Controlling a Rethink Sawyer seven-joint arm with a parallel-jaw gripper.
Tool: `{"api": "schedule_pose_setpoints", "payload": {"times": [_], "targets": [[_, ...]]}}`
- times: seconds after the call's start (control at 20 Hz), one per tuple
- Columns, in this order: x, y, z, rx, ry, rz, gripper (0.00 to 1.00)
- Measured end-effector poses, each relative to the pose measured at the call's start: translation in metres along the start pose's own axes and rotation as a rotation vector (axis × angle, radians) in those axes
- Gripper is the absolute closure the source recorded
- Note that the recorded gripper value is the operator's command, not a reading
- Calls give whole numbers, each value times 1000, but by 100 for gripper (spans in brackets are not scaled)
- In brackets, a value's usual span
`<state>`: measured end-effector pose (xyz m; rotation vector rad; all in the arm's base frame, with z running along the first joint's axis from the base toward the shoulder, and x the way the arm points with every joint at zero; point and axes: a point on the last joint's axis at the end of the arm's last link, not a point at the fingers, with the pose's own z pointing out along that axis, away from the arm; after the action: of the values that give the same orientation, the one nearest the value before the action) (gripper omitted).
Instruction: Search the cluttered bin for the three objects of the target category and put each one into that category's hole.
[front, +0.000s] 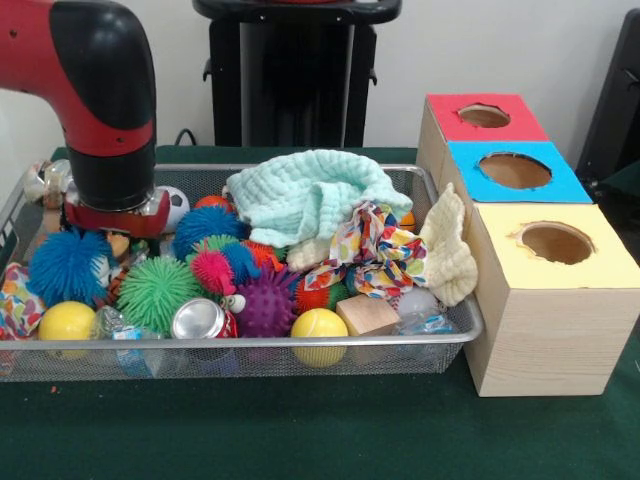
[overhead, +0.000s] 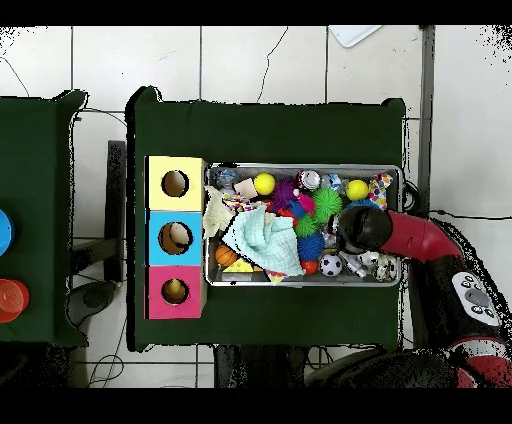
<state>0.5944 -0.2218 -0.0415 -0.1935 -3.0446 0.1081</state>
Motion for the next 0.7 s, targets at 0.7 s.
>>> {"api": "schedule_pose_setpoints", "payload": {"times": [0.7], "targets": [[-8, -45, 26, 52, -29, -17, 0]]}}
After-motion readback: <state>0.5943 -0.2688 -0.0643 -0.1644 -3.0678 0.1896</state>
